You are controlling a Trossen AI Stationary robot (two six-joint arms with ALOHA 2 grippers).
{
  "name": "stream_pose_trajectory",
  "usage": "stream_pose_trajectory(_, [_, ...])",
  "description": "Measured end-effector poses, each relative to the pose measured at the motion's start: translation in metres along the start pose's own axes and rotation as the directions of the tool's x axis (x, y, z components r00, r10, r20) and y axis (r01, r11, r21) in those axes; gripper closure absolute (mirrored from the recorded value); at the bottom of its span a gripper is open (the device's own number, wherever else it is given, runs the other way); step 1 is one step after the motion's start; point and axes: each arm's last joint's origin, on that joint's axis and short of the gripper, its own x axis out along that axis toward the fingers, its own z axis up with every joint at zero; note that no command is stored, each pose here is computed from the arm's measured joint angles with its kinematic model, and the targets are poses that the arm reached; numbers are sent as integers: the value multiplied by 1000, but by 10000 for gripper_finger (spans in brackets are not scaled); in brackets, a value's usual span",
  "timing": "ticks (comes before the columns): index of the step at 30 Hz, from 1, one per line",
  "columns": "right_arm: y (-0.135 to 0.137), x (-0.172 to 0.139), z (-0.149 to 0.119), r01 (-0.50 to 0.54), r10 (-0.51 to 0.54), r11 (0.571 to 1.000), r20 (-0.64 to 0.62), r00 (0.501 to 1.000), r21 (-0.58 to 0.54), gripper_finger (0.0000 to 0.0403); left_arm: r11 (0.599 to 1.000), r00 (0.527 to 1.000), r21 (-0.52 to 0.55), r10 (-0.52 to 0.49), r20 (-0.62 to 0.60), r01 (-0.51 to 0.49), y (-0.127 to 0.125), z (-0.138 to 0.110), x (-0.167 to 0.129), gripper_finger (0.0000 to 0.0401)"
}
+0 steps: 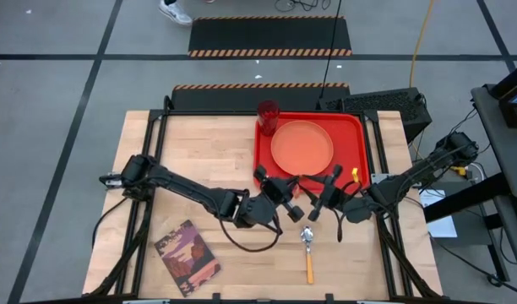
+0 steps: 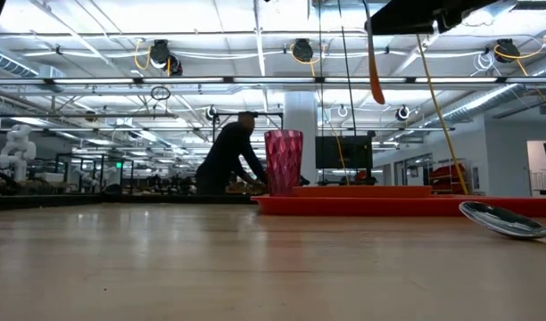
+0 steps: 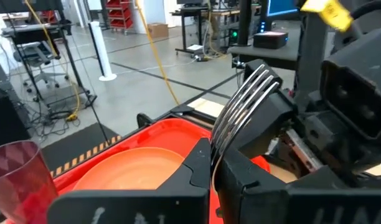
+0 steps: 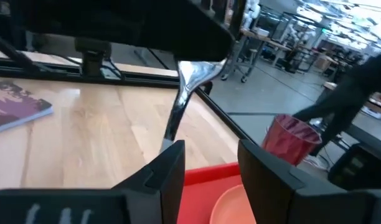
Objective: Pick and place plate/cup/fork/spoon on tray
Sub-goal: Put the orange fork beside the orange plate on the red tray
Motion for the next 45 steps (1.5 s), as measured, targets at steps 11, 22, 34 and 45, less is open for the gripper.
stream_pose_trajectory(11, [4, -2, 4, 35, -36, 999, 37, 999, 17, 259, 999, 998, 38, 32, 45, -34, -5, 5, -7, 395])
stream_pose_trajectory(22, [10, -15, 13, 30, -26, 999, 100, 995, -43, 259, 991, 991, 71, 110, 70, -115, -7, 15, -28, 397])
stream_pose_trajectory(34, [16, -6, 8, 29, -22, 996, 86, 996, -82, 259, 1000, 997, -17, -14, 71, 15, 2, 20, -8, 397])
stream_pose_trajectory(45, [19, -2, 2, 162, -157, 981, 61, 986, -105, 272, 998, 997, -49, -34, 67, 37, 1, 17, -4, 396])
